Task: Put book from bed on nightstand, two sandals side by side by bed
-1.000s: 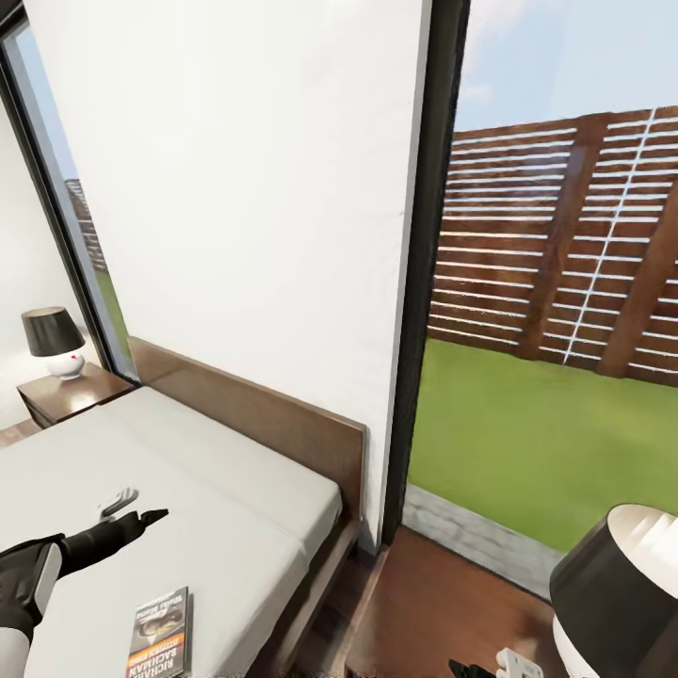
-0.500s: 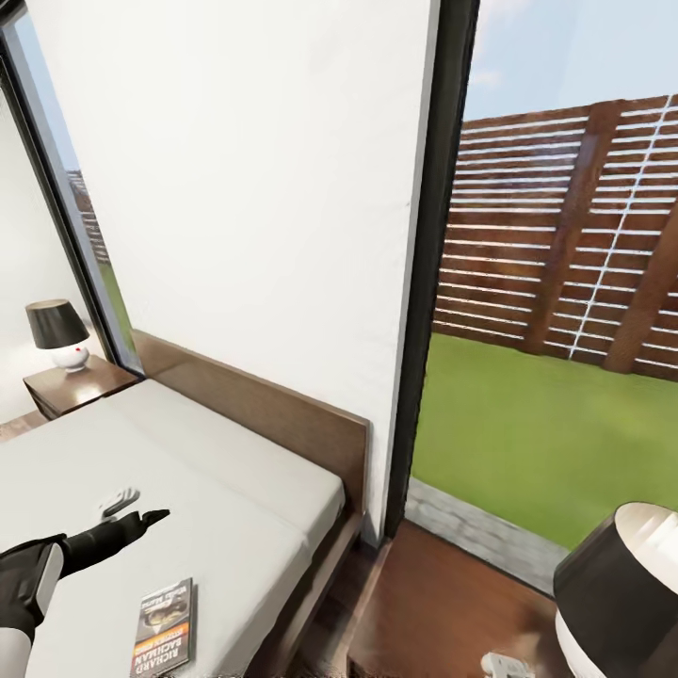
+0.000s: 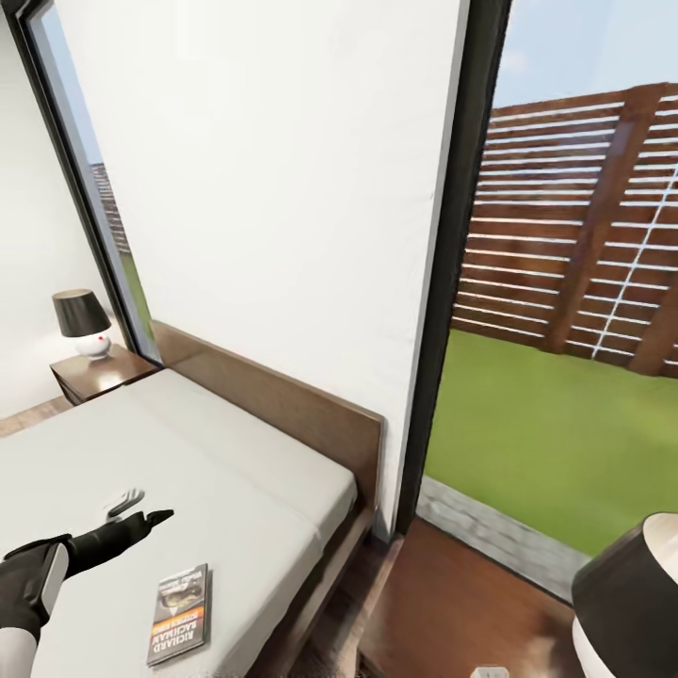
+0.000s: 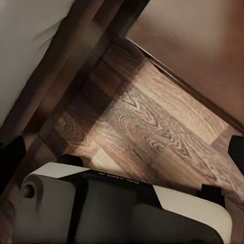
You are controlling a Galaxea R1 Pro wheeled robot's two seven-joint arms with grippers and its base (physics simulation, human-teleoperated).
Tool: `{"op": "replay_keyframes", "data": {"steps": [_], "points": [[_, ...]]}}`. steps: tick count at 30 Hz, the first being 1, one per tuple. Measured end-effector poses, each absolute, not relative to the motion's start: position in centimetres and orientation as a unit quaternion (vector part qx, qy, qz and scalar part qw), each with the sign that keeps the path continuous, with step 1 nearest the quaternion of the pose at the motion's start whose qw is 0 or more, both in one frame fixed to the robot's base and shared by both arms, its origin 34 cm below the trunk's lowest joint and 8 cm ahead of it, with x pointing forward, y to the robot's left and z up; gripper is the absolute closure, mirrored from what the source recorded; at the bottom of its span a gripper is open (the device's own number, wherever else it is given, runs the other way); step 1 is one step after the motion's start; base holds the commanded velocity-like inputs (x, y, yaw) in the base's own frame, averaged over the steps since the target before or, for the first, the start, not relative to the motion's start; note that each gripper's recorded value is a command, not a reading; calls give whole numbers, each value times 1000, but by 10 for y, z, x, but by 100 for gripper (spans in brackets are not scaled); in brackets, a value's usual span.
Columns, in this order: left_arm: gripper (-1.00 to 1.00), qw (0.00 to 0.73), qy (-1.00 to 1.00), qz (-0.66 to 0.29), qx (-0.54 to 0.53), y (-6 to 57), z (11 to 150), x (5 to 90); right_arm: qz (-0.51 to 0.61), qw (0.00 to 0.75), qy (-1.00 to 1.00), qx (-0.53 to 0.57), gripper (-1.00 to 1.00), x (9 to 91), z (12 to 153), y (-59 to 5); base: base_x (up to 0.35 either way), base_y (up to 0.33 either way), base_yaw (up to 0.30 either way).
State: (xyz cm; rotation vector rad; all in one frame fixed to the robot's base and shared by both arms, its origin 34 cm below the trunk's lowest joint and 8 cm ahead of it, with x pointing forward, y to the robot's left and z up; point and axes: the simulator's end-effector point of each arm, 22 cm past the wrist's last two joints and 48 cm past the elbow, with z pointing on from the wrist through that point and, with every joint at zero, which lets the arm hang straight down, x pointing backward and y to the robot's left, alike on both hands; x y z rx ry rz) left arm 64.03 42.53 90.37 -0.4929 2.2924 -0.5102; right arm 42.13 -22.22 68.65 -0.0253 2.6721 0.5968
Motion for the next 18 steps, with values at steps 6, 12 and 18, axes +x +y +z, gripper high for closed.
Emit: {"op": "replay_keyframes", "data": {"steps": [6,12,18], "points": [[-100,358,891,-200,-192,422,899,640,211,192,959,-3,-100,414,682,-228,0,0,124],[-100,356,892,-201,-192,420,895,640,209,189,959,0,-100,412,680,-231,0,0,76],[-100,356,892,-202,-192,418,895,640,209,189,959,1,-100,412,680,-231,0,0,0]]}}
